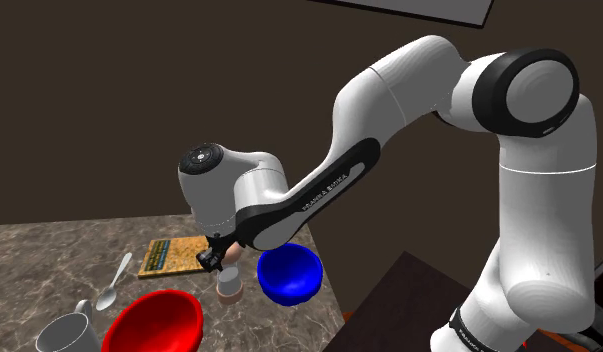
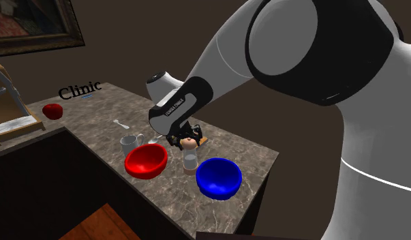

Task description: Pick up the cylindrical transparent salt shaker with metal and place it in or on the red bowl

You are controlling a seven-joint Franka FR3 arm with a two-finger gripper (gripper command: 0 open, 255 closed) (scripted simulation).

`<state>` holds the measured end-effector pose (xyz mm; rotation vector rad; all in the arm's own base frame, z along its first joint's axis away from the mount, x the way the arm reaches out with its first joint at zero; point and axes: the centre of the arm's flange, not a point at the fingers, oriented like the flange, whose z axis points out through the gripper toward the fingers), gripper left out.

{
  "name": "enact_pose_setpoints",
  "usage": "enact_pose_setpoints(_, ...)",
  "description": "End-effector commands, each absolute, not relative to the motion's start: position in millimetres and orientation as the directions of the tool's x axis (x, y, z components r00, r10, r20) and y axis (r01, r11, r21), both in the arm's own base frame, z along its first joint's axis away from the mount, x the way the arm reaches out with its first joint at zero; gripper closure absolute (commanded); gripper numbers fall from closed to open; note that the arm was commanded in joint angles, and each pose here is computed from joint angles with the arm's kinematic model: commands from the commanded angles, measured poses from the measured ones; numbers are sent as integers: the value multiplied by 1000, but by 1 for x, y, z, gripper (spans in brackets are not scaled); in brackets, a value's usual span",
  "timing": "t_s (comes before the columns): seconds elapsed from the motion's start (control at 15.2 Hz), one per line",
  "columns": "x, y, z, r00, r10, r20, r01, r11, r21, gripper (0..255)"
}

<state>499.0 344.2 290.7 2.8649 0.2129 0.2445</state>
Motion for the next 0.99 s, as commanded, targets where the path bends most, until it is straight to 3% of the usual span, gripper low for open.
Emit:
enact_pose_setpoints(0.0, 499, 344, 291, 975, 166, 147, 123, -956, 266, 255)
enact_pose_setpoints(0.4, 499, 344, 291, 975, 166, 147, 123, -956, 266, 255)
enact_pose_setpoints(0.92, 499, 344, 333, 975, 166, 147, 123, -956, 266, 255)
